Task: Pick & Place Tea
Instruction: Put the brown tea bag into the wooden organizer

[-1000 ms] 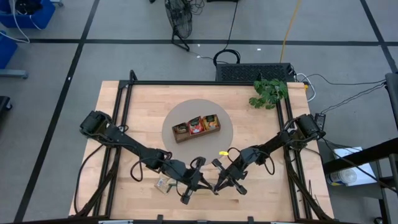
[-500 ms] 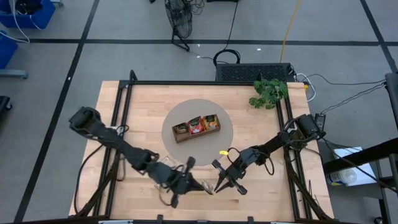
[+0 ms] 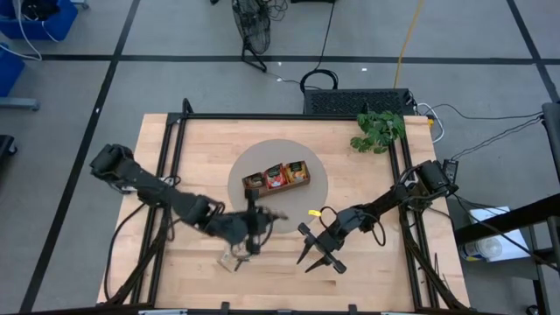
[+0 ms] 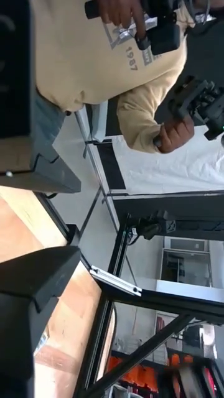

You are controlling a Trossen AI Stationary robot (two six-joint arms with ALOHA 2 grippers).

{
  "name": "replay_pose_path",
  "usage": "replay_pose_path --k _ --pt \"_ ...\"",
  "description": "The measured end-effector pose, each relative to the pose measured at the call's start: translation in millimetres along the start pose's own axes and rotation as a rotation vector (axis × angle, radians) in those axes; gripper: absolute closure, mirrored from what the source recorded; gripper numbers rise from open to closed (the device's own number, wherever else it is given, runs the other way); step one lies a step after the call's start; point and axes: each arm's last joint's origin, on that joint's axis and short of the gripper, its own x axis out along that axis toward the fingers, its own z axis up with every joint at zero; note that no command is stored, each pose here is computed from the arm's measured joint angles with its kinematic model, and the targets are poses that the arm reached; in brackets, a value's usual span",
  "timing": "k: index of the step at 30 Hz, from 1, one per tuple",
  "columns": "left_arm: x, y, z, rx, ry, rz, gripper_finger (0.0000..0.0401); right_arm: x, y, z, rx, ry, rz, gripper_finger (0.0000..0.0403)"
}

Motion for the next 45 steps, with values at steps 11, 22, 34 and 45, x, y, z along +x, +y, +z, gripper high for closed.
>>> replay_pose_path --k 11,22,34,45 --pt "-16.9 68.9 -51.4 -0.283 -0.233 -0.158 0.0401 -5.8 9.8 -14.3 0.031 0.095 0.024 0.0260" --pt "-41.5 69.5 -165.2 -0.639 -0.451 0.123 0.0401 -28.9 13.7 8.1 -0.027 -0.007 0.005 0.0261" --pt "-0.9 53.5 -163.8 -0.665 -0.296 0.192 0.0401 -45.0 21.4 11.8 0.010 0.094 -0.040 0.0261" --pt "18.5 44.4 -170.3 -0.629 -0.210 0.255 0.0401 -47.6 22.5 8.5 0.023 0.108 -0.040 0.0261"
